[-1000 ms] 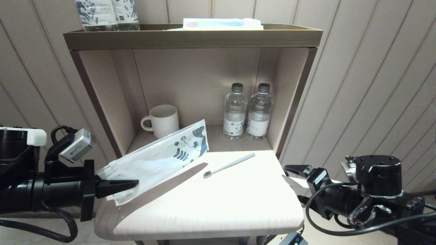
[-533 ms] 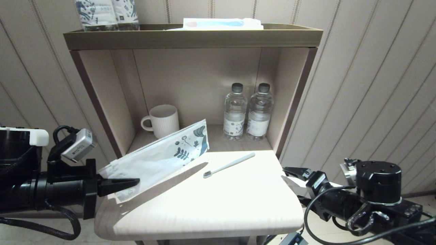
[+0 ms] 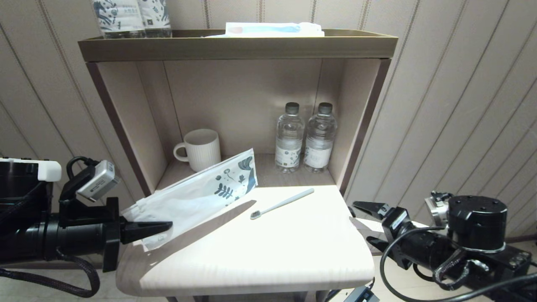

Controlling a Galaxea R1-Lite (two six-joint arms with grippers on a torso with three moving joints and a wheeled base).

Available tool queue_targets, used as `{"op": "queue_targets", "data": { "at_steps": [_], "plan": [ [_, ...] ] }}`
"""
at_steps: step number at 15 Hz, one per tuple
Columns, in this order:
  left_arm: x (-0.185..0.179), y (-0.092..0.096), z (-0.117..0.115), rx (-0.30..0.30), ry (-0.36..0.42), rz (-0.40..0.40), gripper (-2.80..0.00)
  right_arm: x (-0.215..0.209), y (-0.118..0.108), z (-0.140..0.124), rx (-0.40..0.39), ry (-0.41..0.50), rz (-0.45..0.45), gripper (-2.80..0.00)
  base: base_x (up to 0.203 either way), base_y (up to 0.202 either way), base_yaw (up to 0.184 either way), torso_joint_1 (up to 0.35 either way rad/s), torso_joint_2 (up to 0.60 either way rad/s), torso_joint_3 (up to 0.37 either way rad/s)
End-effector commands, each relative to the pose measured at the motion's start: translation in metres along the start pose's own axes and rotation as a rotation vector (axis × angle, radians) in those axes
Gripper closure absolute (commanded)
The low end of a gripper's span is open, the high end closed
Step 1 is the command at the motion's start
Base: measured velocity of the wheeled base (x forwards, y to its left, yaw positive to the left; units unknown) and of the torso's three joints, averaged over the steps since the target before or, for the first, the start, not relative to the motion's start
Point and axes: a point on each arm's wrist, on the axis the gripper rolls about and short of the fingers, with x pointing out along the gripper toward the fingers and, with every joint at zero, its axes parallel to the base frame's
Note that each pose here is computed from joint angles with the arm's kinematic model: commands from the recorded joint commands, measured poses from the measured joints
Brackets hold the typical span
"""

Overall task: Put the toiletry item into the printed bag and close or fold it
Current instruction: Pick up the comb

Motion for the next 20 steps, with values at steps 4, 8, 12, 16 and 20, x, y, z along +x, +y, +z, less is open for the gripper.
{"op": "queue_targets", "data": {
  "at_steps": [4,8,12,16,20],
  "plan": [
    [0.0014,-0.0013,-0.0007,0.003,0.000,-0.012,0.00,-0.0025,0.0012,0.0014,0.004,-0.009,0.009,-2.80,0.000,0.000,0.000,0.000,0.00,0.000],
    [0.0017,-0.0015,-0.0023,0.002,0.004,-0.014,0.00,-0.0036,0.0007,0.0010,-0.002,-0.006,0.007,-2.80,0.000,0.000,0.000,0.000,0.00,0.000],
    [0.0037,0.0000,-0.0045,0.013,0.012,-0.017,0.00,-0.0043,-0.0013,0.0000,-0.008,0.000,-0.010,0.00,0.000,0.000,0.000,0.000,0.00,0.000],
    [0.0037,0.0000,-0.0045,0.013,0.012,-0.017,0.00,-0.0069,0.0001,-0.0002,-0.027,-0.001,-0.001,0.00,0.000,0.000,0.000,0.000,0.00,0.000],
    [0.0045,0.0006,-0.0052,0.009,0.015,-0.018,0.00,-0.0066,0.0003,0.0000,-0.029,-0.003,0.003,0.00,0.000,0.000,0.000,0.000,0.00,0.000]
  ]
}}
